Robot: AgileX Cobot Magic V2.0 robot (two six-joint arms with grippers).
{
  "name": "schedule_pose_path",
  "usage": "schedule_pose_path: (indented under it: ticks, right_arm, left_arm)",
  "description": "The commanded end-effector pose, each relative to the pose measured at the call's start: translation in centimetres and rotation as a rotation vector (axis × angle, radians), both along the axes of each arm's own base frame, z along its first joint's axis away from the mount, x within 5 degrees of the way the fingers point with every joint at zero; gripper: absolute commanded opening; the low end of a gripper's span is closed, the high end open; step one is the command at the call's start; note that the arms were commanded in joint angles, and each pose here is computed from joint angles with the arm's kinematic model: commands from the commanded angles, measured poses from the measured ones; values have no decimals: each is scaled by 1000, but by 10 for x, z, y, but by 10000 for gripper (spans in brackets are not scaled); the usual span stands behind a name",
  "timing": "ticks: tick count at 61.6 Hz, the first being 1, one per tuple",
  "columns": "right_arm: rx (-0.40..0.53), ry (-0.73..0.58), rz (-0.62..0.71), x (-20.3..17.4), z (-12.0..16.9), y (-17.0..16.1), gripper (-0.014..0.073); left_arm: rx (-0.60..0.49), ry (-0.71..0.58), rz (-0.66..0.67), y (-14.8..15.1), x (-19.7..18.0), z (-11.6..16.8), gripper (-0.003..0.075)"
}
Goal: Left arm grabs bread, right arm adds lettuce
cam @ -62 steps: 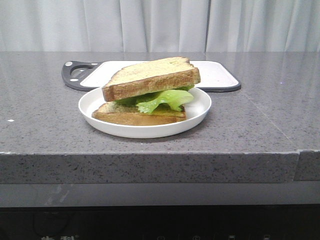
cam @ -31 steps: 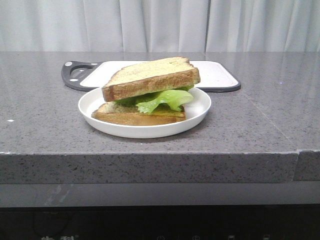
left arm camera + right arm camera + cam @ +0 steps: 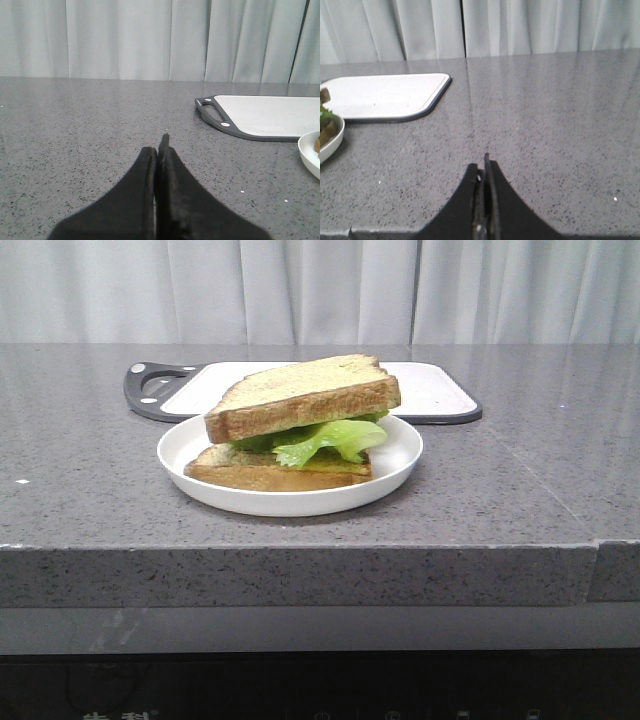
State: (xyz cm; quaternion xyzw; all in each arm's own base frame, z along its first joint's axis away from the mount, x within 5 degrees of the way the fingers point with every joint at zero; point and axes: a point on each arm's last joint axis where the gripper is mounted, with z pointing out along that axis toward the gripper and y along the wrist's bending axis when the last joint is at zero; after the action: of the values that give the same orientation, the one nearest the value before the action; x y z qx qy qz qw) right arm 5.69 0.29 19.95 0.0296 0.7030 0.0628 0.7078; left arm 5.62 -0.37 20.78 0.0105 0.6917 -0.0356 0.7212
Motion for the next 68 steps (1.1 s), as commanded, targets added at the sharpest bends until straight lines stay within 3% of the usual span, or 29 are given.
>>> schedule_pose_path:
  ticks: [1, 68]
  right_arm:
    - [-4, -128, -15, -3, 11, -1, -66]
    - [-3, -151, -16, -3, 13, -1, -66]
  left_arm:
    - [-15, -91, 7, 1, -2, 6, -20]
    - [-15, -91, 7, 1, -2, 6, -20]
